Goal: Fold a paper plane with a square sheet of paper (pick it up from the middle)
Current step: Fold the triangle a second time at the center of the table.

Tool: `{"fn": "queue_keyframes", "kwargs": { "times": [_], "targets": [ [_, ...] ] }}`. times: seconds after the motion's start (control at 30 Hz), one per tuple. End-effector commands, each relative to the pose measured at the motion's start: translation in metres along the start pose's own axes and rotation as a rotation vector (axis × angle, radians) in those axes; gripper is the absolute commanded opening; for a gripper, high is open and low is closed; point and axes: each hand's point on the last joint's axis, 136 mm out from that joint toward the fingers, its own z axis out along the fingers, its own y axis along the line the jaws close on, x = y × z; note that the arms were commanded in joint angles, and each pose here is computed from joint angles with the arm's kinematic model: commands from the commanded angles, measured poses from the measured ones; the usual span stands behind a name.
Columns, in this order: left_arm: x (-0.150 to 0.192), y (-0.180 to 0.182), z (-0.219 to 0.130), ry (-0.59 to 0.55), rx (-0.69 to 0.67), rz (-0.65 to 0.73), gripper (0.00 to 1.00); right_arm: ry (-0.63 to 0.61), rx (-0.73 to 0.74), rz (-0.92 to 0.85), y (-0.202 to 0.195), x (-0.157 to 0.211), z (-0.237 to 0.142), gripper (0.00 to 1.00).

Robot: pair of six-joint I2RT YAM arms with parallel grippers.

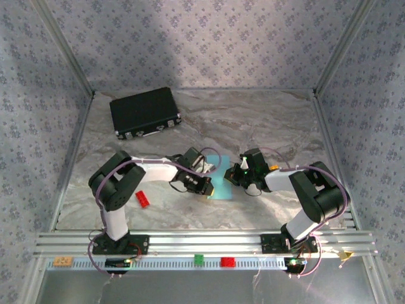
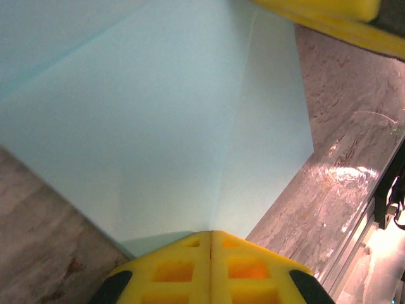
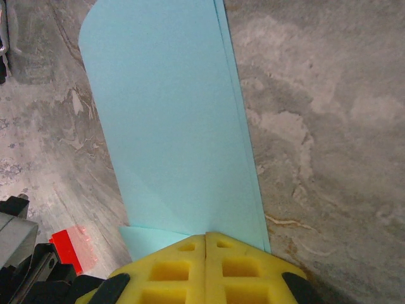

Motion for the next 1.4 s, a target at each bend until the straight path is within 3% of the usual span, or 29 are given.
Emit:
{"fn": "queue_keyframes", "kwargs": {
  "times": [0.0, 0.47, 0.83, 1.03, 1.37],
  "targets": [
    [0.032, 0.019, -0.001, 0.077, -0.067, -0.056, 0.06, 0.02, 0.144, 0.067, -0.042, 0.012, 0.001, 0.0],
    [0.042, 0.022, -0.012, 0.053, -0.098, -0.055, 0.02, 0.015, 0.139, 0.063, -0.04, 0.012, -0.002, 0.0],
    [-0.001, -0.024, -0.039, -0.086, -0.003, 0.028, 0.02, 0.017, 0.138, 0.061, -0.038, 0.011, -0.001, 0.0],
    [-0.01, -0.033, -0.022, -0.031, 0.069, 0.024, 0.02, 0.016, 0.142, 0.065, -0.04, 0.012, -0.001, 0.0],
    [0.024, -0.001, -0.006, 0.068, 0.008, -0.031, 0.02, 0.017, 0.15, 0.067, -0.042, 0.012, -0.002, 0.0]
  ]
}}
